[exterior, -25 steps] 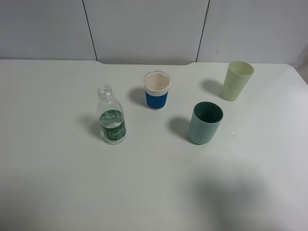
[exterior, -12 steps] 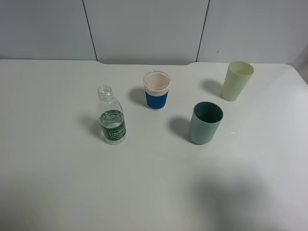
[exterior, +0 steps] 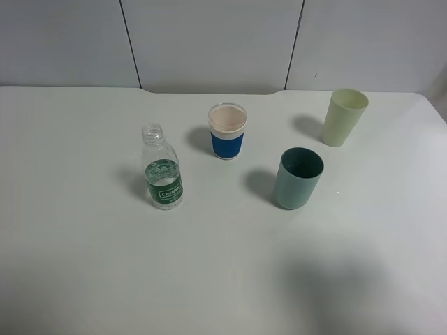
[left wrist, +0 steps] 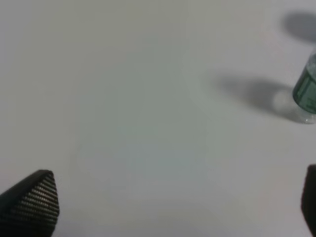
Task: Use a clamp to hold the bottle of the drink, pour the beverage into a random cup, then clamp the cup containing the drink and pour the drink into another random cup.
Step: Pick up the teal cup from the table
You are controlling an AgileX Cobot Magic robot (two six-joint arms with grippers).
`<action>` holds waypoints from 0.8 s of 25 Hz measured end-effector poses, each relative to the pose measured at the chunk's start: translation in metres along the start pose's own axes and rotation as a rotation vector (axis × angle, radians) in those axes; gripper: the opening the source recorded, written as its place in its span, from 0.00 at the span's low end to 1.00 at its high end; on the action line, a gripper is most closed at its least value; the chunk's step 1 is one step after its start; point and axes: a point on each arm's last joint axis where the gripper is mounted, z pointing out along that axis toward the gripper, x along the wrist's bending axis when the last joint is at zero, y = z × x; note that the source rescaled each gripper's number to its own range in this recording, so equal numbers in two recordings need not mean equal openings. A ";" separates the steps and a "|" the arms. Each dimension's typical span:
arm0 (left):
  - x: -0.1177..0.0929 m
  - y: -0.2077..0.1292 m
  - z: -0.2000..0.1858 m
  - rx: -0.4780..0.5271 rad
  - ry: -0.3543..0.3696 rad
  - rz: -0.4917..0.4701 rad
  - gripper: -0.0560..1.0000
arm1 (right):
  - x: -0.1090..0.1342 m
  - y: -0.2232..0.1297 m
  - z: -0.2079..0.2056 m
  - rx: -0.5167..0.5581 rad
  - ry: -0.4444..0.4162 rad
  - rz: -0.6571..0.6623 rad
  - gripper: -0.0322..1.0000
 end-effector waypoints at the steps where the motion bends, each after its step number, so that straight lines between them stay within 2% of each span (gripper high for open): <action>1: 0.000 0.000 0.000 0.000 0.000 0.000 1.00 | 0.000 0.000 0.000 0.000 0.000 0.000 0.61; 20: 0.000 0.000 0.000 0.000 0.001 -0.001 1.00 | 0.000 0.000 0.000 0.000 0.000 0.001 0.61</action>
